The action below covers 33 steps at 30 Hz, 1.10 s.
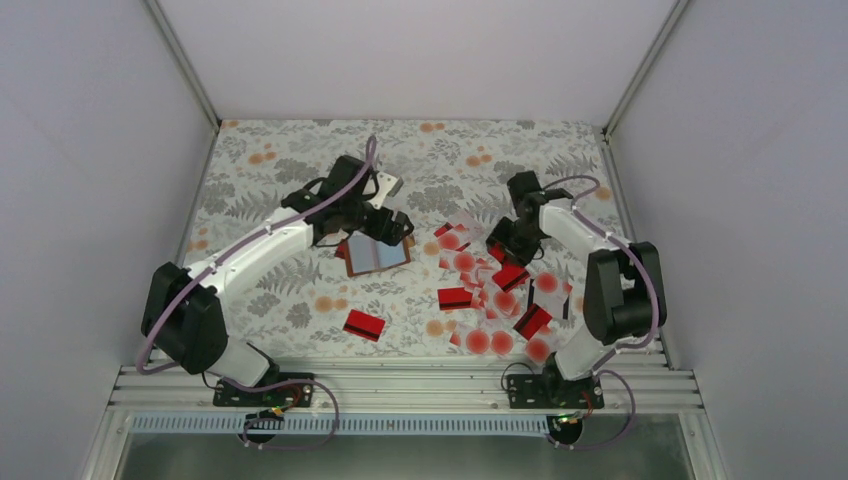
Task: Put the credit cards into the card holder
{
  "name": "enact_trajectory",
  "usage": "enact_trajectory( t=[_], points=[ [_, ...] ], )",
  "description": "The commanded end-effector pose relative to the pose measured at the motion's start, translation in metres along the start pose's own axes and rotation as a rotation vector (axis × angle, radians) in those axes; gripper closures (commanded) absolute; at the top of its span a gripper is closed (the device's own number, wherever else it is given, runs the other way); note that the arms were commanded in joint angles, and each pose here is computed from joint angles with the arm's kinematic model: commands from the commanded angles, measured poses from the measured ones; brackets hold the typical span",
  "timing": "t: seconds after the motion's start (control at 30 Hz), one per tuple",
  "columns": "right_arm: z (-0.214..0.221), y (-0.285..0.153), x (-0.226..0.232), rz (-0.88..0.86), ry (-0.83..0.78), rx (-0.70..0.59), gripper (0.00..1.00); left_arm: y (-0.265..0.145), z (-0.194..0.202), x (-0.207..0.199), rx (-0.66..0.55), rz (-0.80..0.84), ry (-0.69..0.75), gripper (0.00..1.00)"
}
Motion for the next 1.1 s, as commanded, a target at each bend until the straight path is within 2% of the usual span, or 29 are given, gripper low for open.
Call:
enact_trajectory(
  t=[0.0,0.3,0.53,0.73,0.9,1.07],
  points=[
    [0.003,-0.030,0.037,-0.175,-0.222,-0.086,0.43,-0.013,-0.024,-0.004,-0.048,0.088,-0.069,0.06],
    [0.035,-0.073,0.097,-0.440,-0.566,-0.165,0.45,-0.026,-0.058,0.001,-0.100,0.336,-0.234,0.08],
    [0.064,-0.107,0.131,-0.574,-0.785,-0.197,0.45,-0.026,-0.075,-0.008,-0.099,0.464,-0.257,0.12],
    [0.092,-0.129,0.150,-0.688,-0.923,-0.183,0.45,-0.027,-0.079,-0.012,-0.091,0.505,-0.269,0.16],
    [0.107,-0.134,0.161,-0.710,-0.988,-0.170,0.45,-0.031,-0.083,-0.012,-0.101,0.494,-0.283,0.21],
    [0.116,-0.135,0.167,-0.713,-1.015,-0.163,0.46,-0.031,-0.083,-0.010,-0.106,0.454,-0.303,0.31]
  ],
)
Point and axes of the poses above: each gripper's point midway between its finger pads, its own y axis out along the fingers, its own x axis along the line the jaws close on, z = x × y, the point moved 6 cm from there along -y, back along the fingers, and after that the axes turned 1 degree about y, right-handed, at the moved point
